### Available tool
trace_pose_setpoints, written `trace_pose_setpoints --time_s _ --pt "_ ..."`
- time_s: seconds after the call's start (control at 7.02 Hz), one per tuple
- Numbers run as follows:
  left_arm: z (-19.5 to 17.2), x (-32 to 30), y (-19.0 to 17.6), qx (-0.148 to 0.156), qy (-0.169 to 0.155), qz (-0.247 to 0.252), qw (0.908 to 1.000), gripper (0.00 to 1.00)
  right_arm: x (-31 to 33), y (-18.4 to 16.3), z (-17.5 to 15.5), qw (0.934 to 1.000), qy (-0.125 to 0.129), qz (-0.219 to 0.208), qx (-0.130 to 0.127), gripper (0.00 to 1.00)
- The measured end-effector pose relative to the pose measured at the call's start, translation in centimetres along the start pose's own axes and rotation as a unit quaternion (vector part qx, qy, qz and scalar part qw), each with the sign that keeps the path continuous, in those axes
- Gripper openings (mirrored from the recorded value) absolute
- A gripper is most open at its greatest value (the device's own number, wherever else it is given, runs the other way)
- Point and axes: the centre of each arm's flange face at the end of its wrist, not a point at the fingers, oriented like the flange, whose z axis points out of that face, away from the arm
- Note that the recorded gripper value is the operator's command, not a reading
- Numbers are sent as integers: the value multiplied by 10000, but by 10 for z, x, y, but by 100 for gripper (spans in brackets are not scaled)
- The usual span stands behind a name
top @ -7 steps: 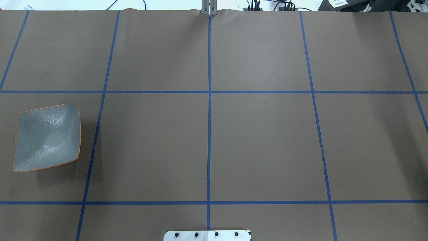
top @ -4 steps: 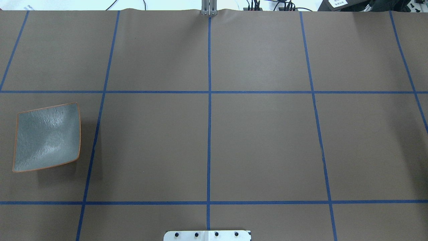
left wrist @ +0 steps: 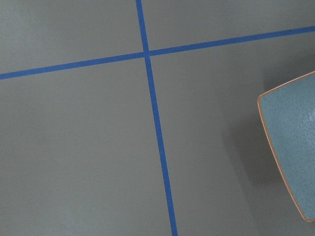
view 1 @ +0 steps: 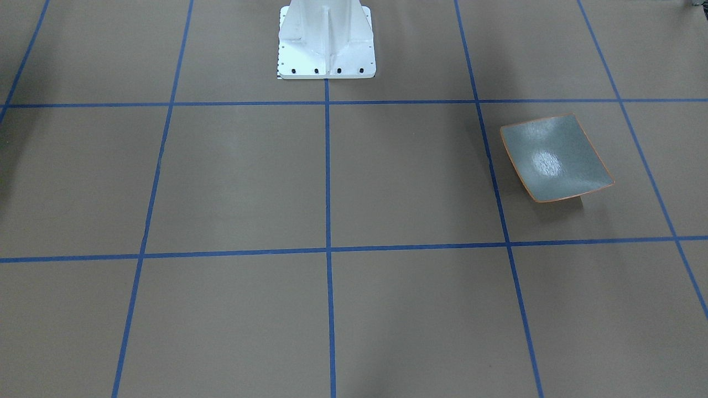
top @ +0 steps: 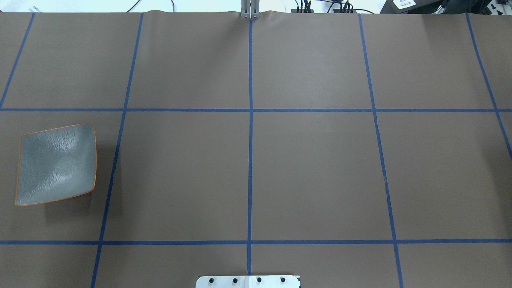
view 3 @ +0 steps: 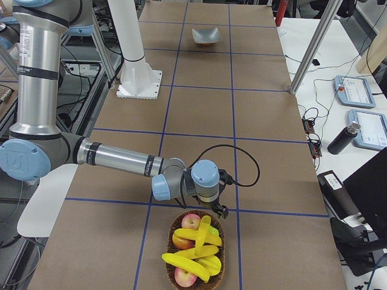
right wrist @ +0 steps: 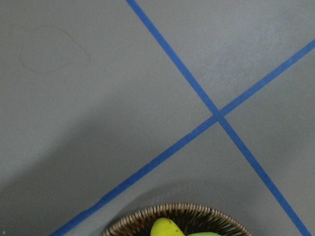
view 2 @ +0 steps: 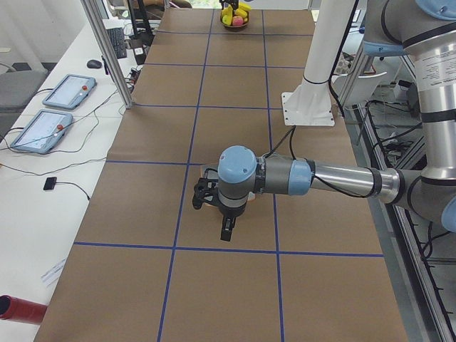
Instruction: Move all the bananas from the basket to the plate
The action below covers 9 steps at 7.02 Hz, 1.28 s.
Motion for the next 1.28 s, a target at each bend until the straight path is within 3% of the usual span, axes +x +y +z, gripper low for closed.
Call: trace_pose_setpoints --time_s 0.14,0.43,0.57,0.71,0.85,1.28 --pt "1 0 3 -13 7 -17 10000 100 5 7 4 9996 -58 -144 -225 96" --pt "4 -2 10 -49 20 -46 10000 100 11 16 7 9980 -66 -325 -541 66" --pt "4 -2 11 -58 22 -53 10000 100 12 21 10 9971 -47 -384 -652 57" --pt "5 -2 12 -65 24 -59 10000 100 14 23 10 9963 3 -414 -749 38" --pt "5 -3 12 -70 25 -66 10000 100 15 24 10 9956 55 -430 -825 1" --pt "6 -3 13 -80 26 -81 9999 100 16 18 4 9953 139 -500 -819 0"
